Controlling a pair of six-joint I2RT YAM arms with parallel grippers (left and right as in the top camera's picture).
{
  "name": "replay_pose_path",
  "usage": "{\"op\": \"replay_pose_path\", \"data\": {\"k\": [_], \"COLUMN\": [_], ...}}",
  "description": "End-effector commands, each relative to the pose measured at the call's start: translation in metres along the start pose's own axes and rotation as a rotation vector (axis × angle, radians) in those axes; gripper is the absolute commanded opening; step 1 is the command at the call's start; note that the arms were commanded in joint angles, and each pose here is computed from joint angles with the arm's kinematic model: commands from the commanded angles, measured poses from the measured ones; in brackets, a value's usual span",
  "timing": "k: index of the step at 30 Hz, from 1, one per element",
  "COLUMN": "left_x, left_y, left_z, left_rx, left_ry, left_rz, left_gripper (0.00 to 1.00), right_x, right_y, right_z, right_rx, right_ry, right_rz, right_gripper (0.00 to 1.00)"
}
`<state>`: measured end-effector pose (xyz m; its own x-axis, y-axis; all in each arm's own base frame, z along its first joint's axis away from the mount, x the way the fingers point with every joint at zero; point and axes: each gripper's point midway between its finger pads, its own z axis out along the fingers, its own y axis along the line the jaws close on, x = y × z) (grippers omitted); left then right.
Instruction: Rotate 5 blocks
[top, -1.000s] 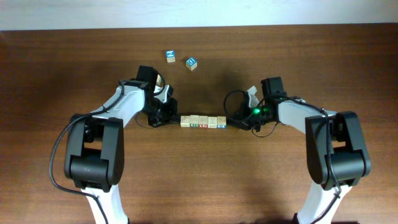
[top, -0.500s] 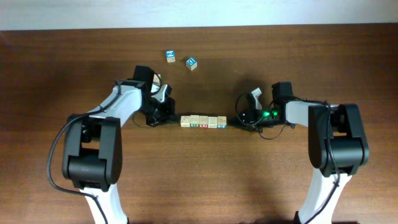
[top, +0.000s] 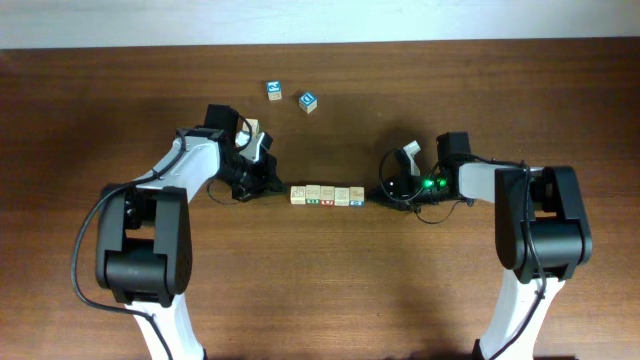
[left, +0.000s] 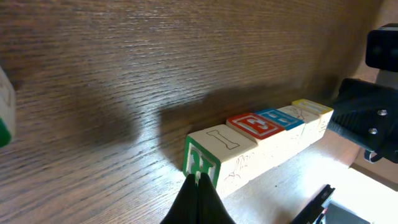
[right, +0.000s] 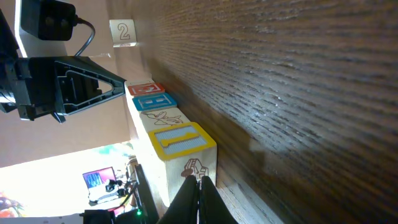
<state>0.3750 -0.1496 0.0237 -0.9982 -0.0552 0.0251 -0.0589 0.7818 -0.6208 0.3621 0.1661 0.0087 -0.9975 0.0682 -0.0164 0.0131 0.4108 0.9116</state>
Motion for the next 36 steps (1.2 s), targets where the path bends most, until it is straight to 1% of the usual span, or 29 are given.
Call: {"op": "replay_pose_path", "data": {"k": [1,10,17,21,36], "left_x": [0.006,0.008,0.009,0.013,0.011], "left_y": [-0.003,0.006,0.005,0.003,0.001], "left_z": [0.006,0.008,0.010,0.016,0.017], "left_rx": [0.027,-0.035,-0.042,-0.074,-0.067], "left_ry": [0.025,0.026,0.029,0.038,0.032], "left_rz": [0.018,0.015,0.020,0.032,0.032], "left_gripper": [0.00,0.00,0.00,0.00,0.00], "right_x": [0.000,0.000,0.000,0.000,0.001], "right_y": [0.004,0.004,0.004,0.004,0.006], "right_z": [0.002,0.002,0.002,0.002,0.005], "right_rx": [-0.028,-0.027,-0.027,-0.027,-0.032], "right_ry": [0.010,0.010,0.010,0.010,0.019], "right_rz": [-0.019,-0.019,-0.019,-0.019,-0.022], "right_gripper": [0.04,0.04,0.05,0.04,0.04]}}
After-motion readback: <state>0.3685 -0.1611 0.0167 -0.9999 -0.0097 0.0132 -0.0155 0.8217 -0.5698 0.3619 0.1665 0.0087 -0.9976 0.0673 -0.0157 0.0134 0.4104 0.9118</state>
